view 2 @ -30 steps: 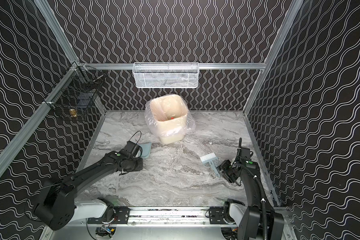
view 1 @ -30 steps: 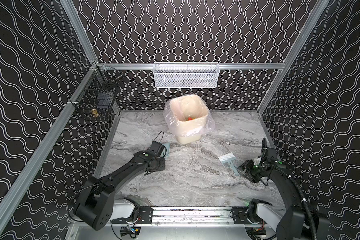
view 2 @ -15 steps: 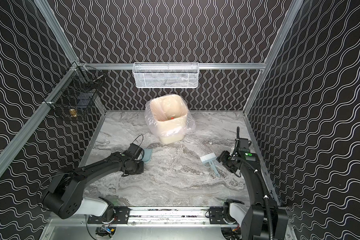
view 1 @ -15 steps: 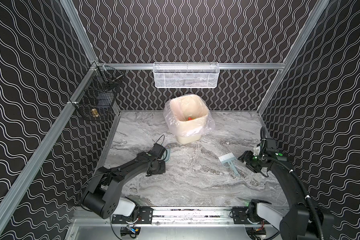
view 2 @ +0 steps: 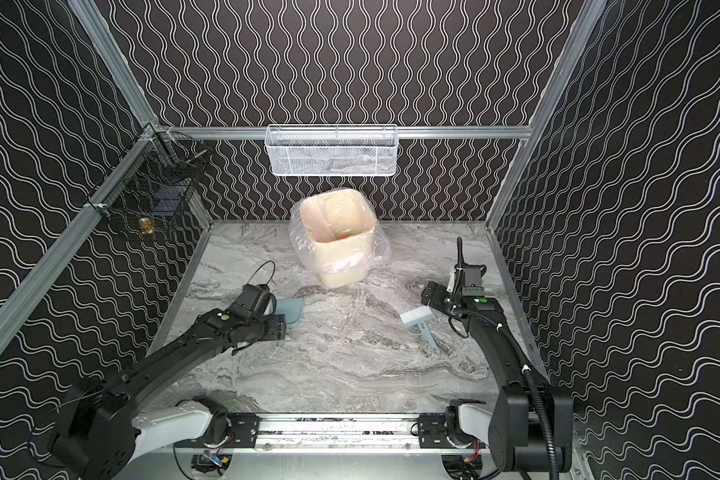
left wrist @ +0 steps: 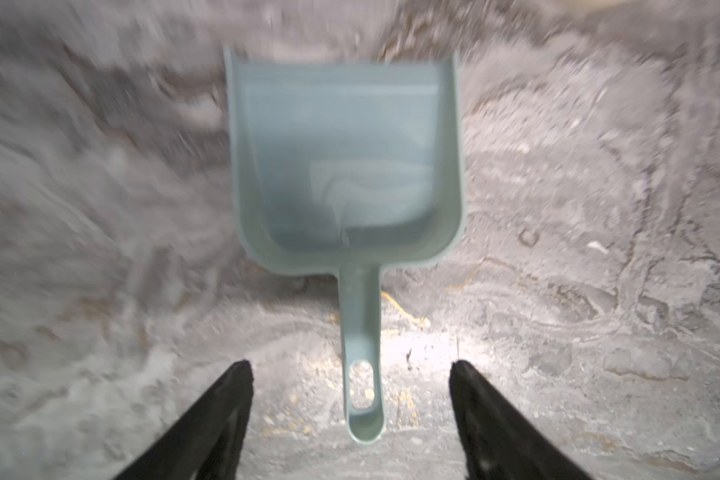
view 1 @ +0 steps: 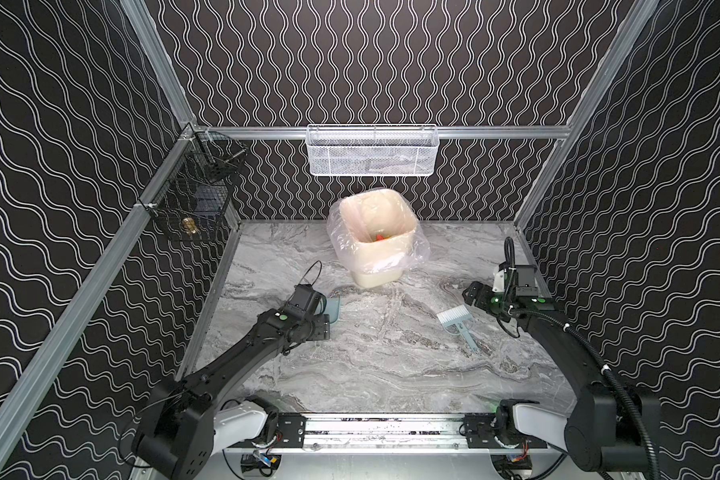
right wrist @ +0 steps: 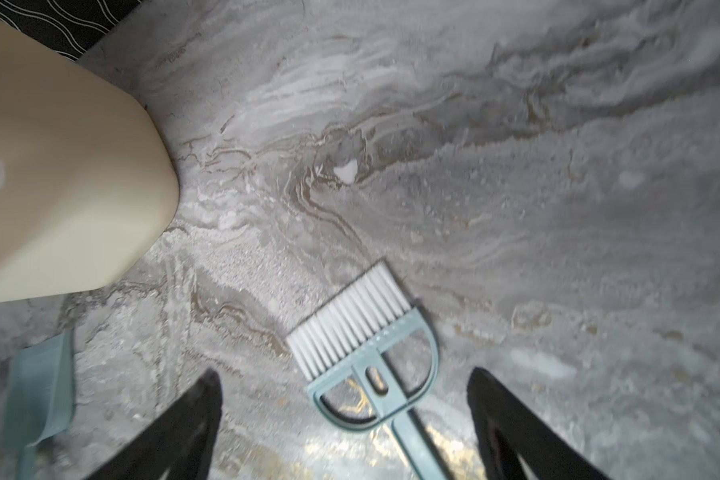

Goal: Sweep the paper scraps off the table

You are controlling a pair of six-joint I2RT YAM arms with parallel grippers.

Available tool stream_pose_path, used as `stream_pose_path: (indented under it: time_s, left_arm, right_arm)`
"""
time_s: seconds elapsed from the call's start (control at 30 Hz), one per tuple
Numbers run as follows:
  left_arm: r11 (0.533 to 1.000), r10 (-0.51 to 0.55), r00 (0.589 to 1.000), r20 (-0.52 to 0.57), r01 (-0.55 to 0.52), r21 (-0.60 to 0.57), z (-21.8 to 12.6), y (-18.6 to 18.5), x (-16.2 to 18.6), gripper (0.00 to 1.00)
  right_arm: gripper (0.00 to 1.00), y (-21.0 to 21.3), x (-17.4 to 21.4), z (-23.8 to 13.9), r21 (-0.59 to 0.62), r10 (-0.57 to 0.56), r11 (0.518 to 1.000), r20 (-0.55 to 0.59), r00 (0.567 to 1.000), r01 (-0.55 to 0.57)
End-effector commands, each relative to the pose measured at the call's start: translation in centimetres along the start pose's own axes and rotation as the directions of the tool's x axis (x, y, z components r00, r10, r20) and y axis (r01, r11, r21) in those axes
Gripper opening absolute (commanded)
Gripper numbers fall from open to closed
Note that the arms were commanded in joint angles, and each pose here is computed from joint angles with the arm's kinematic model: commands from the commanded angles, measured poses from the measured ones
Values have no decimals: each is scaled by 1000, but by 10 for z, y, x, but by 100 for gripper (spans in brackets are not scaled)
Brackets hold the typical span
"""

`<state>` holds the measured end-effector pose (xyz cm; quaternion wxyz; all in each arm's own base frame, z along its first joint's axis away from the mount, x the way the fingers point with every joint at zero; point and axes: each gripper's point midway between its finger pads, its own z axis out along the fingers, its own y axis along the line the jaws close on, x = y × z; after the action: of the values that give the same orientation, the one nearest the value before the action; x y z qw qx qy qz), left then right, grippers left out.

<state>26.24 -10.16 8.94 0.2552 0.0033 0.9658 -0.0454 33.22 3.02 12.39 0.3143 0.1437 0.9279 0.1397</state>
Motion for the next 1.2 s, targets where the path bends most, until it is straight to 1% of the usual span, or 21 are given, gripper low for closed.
stream_pose_path:
  time_s: [0.0,0.1,0.23,0.33,0.4,0.47,0.53,0.57,0.6,0.7,0.73,0.77,0.8,0.9,0.93,0.97,1.07,1.1,1.17]
  left_arm:
    - [993,110,985,133,-104,-48,-5,11,-31,86]
    - [989,144,961,234,-134,-57,-3,20,-56,94]
    - [979,197,922,334,-170,-109,2,34,-87,97]
    - [970,232,887,400,-183,-157,9,48,-104,98]
    - [962,257,859,444,-183,-203,13,61,-112,98]
    - [959,255,840,479,-157,-236,17,76,-115,98]
    - [965,236,828,509,-138,-223,23,86,-116,98]
    - [968,225,824,521,-126,-218,26,91,-118,98]
    - [971,216,820,531,-124,-203,29,93,-120,98]
    - [976,212,801,560,-140,-170,39,90,-124,97]
    - [976,211,792,573,-141,-164,41,89,-126,97]
    - [978,206,785,584,-136,-161,43,89,-127,97]
    - [980,191,786,588,-123,-154,47,90,-127,97]
    - [984,176,770,613,-110,-144,54,90,-124,99]
    - [984,172,766,619,-106,-142,57,91,-124,99]
    - [984,171,765,620,-102,-145,60,92,-123,99]
    - [984,165,775,609,-89,-153,70,96,-118,99]
    - [984,165,777,607,-86,-157,71,97,-117,99]
    - [984,164,774,611,-85,-157,72,97,-117,99]
  right_arm:
    - [100,2,-34,5,15,-110,994,169,980,109]
    - [100,-4,-41,12,42,-142,990,240,960,136]
    - [100,-19,-52,23,128,-214,975,332,919,181]
    - [100,-28,-59,25,191,-282,957,425,860,219]
    - [99,-36,-58,26,222,-293,952,479,828,209]
    - [100,-39,-55,28,224,-307,949,515,800,220]
    - [99,-40,-57,26,235,-328,944,566,756,233]
    - [100,-39,-61,25,243,-334,941,573,748,234]
    - [99,-40,-62,27,244,-336,940,566,753,237]
    - [100,-42,-67,26,224,-314,949,594,741,222]
    - [100,-41,-65,26,213,-306,952,591,746,222]
    - [100,-39,-60,25,198,-308,952,597,741,235]
    - [100,-40,-57,23,197,-310,951,622,719,239]
    - [100,-38,-48,14,189,-318,946,693,647,263]
    - [100,-40,-47,13,193,-316,947,704,636,257]
    - [100,-41,-48,11,196,-311,949,714,628,248]
    - [100,-45,-51,18,209,-304,953,681,666,222]
    - [100,-47,-51,19,222,-309,951,674,672,215]
    - [100,-49,-52,19,242,-308,951,682,664,193]
